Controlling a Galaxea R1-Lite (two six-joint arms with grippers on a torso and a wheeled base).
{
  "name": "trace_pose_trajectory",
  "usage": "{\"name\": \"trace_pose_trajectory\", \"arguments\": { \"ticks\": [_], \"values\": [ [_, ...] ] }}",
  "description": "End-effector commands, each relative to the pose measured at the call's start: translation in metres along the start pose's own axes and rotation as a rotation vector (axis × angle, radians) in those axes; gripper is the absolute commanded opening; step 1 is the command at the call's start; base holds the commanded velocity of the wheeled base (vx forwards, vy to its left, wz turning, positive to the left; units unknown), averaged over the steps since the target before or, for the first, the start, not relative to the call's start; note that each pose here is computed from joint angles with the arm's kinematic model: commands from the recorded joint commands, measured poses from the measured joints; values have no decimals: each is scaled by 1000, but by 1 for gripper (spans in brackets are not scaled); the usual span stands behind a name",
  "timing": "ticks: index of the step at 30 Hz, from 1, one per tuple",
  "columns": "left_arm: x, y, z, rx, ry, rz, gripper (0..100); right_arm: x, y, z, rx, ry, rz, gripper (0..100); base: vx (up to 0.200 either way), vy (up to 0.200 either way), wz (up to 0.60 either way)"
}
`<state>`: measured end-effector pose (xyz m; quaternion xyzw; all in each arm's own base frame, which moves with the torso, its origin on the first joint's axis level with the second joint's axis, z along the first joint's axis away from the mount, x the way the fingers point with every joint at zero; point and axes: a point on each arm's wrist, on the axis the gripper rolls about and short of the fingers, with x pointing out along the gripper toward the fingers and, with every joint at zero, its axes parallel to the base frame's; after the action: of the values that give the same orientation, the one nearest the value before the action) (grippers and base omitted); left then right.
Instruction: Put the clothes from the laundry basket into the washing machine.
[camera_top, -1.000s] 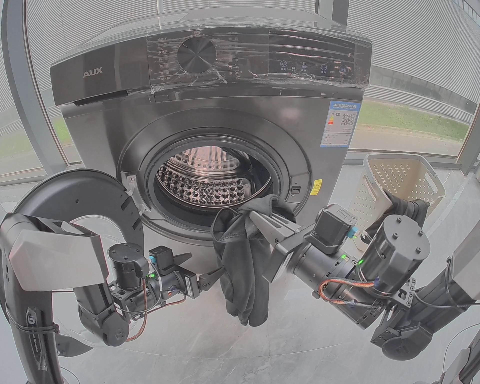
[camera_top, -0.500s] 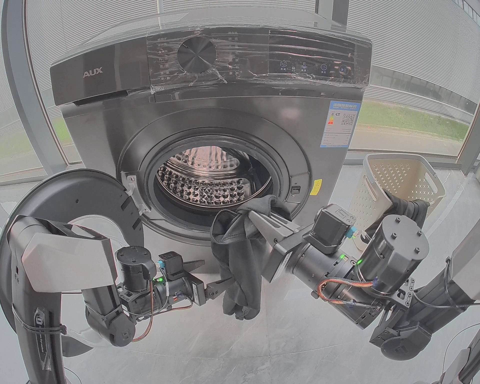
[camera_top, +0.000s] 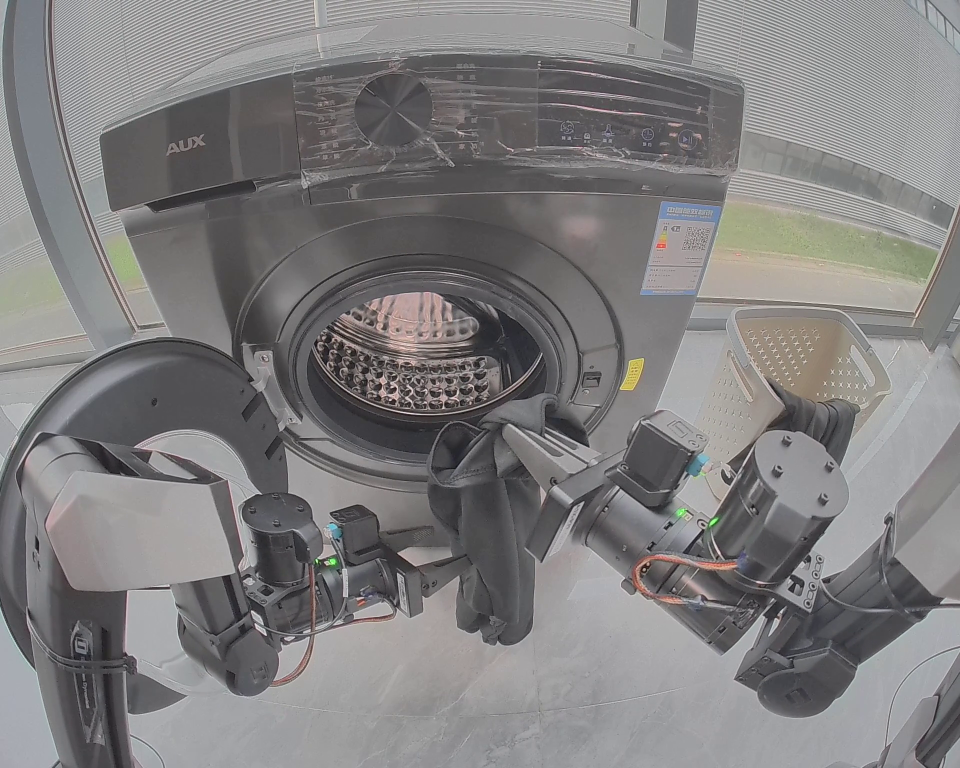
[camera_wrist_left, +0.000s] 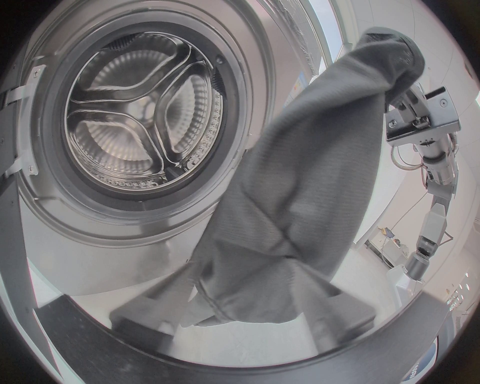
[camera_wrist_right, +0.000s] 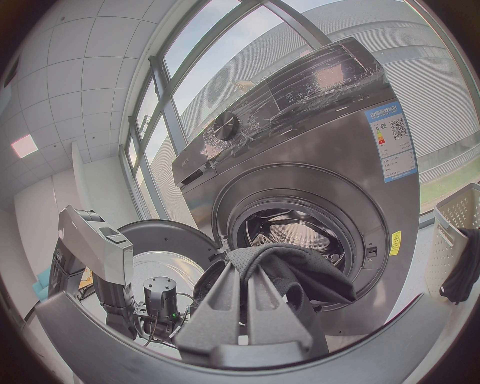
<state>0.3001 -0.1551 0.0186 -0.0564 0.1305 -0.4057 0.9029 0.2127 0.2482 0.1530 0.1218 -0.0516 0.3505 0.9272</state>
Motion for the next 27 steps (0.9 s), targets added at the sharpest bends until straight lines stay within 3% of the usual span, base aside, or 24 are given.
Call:
{"name": "trace_pose_trajectory", "arguments": {
  "ticks": [1, 5, 16, 19, 20, 27],
  "values": [
    [2, -4, 1, 6, -8, -17, 0, 1, 0, -2, -2, 5, -2, 0, 0, 0, 0],
    [3, -7, 0, 9, -1, -54, 0, 1, -2, -2, -3, 6, -3, 0, 0, 0, 0],
    [0, 1, -2, 4, 3, -31, 0, 1, -4, -2, -4, 5, -9, 0, 0, 0, 0],
    [1, 5, -3, 26, 3, -17, 0, 1, -4, -2, -4, 5, -9, 0, 0, 0, 0],
    [1, 10, -4, 43, 3, -2, 100, 1, -4, -2, -4, 6, -9, 0, 0, 0, 0],
    [-4, 25, -6, 36, 2, 41, 100, 1, -3, -2, -3, 5, -8, 0, 0, 0, 0]
  ]
}}
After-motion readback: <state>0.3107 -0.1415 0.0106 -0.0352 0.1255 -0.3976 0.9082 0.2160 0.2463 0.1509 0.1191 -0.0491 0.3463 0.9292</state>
